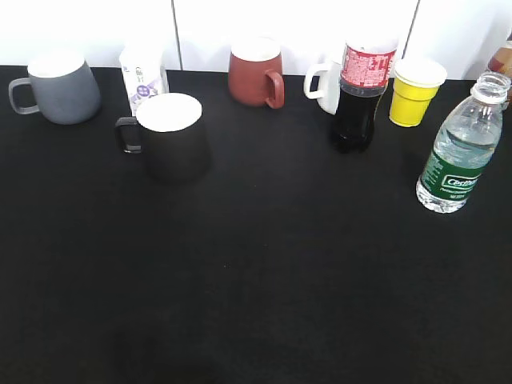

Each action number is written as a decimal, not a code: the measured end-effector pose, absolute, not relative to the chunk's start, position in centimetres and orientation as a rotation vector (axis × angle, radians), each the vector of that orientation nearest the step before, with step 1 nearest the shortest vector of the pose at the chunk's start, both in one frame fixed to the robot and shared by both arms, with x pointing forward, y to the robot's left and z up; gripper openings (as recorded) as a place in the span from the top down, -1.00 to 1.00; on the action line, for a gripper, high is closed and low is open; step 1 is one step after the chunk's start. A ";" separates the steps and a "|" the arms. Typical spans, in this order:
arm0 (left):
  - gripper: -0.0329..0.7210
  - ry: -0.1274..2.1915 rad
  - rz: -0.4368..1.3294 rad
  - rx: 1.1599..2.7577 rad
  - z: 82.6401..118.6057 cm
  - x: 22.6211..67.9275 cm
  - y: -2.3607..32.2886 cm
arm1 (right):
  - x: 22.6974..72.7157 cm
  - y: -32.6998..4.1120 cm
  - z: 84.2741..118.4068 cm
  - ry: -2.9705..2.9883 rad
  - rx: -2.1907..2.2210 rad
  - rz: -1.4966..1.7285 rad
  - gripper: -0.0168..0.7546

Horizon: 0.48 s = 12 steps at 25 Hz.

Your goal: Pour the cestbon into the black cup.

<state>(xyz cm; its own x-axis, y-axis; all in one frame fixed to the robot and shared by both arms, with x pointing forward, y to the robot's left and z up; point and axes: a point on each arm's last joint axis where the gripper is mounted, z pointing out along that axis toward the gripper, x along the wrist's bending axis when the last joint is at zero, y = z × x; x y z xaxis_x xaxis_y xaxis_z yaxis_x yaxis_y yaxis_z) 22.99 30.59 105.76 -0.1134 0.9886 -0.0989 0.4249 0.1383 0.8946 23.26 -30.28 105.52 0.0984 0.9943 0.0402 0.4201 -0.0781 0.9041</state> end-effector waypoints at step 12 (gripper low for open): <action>-0.34 1.660 0.937 1.397 107.1 24.1 30.6 | 23.3 -30.3 105.5 1.423 1.612 0.948 -0.48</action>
